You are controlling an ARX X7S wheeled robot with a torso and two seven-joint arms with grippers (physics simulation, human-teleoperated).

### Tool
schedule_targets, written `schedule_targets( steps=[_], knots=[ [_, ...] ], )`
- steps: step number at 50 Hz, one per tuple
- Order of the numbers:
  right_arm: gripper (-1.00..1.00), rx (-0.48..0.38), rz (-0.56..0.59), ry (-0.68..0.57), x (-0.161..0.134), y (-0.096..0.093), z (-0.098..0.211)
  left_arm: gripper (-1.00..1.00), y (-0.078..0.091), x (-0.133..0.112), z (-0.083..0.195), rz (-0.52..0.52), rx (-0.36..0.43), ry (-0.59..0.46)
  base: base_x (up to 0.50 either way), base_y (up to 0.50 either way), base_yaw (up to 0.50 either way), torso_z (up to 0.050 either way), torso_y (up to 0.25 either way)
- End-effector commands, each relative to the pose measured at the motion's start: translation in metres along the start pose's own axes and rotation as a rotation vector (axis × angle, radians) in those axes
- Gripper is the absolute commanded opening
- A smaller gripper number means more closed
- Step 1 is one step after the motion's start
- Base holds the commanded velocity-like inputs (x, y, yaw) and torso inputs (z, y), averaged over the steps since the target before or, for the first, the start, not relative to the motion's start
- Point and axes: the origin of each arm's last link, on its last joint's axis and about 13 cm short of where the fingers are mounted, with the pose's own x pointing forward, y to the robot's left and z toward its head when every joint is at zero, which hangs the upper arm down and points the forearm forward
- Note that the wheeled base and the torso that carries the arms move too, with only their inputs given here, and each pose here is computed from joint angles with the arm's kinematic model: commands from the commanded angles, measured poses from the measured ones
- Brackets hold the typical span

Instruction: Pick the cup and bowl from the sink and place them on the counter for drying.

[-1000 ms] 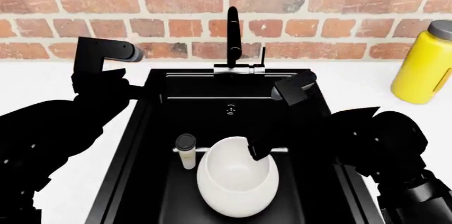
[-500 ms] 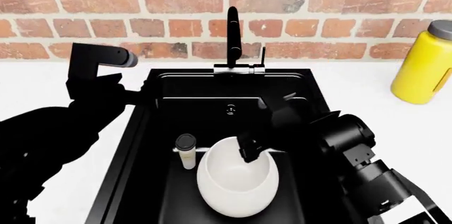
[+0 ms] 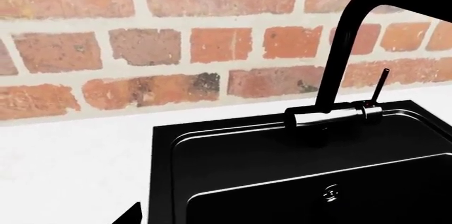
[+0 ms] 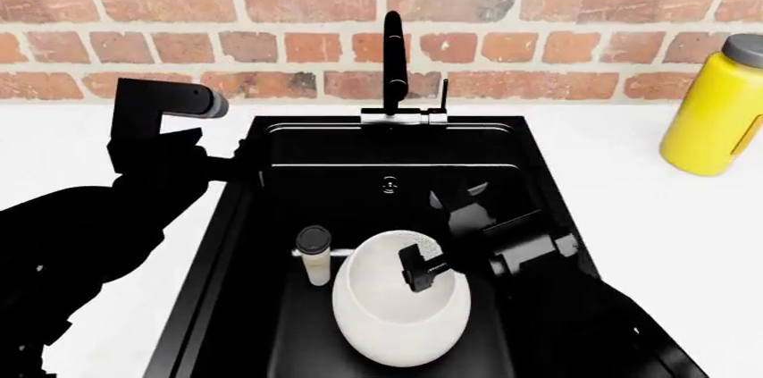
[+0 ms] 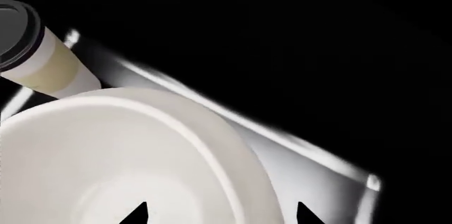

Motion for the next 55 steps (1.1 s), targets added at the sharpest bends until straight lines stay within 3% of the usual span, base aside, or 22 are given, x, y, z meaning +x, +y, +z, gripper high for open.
schedule_targets(
  steps=[1,10,11,23,51,54,55],
  knots=[
    [1.0,-0.005,0.009,0.046,0.01,0.003,-0.017,1.0,0.0,0.0,-0.002,0.007,-0.005,0.004,0.0,0.0,0.0,0.0,0.0],
    [1.0,-0.011,-0.012,0.03,0.009,0.001,-0.012,1.0,0.0,-0.001,-0.004,0.008,-0.009,0.005,0.0,0.0,0.0,0.0,0.0],
    [-1.0,-0.019,-0.017,0.022,0.009,0.001,-0.011,1.0,0.0,-0.001,-0.005,0.006,-0.009,0.005,0.0,0.0,0.0,0.0,0.0],
    [-1.0,-0.029,-0.053,-0.064,-0.012,-0.007,0.011,1.0,0.0,0.0,-0.005,0.006,-0.01,0.007,0.0,0.0,0.0,0.0,0.0],
    [-1.0,-0.119,-0.035,-0.138,-0.072,0.009,0.023,1.0,0.005,-0.003,-0.004,0.016,-0.025,-0.003,0.0,0.0,0.0,0.0,0.0],
    [-1.0,-0.18,-0.069,-0.155,-0.08,0.01,0.023,1.0,0.006,-0.003,-0.004,0.017,-0.023,0.0,0.0,0.0,0.0,0.0,0.0],
    [-1.0,-0.15,-0.06,-0.16,-0.085,0.011,0.023,1.0,0.007,-0.004,-0.004,0.018,-0.022,0.0,0.0,0.0,0.0,0.0,0.0]
  ],
)
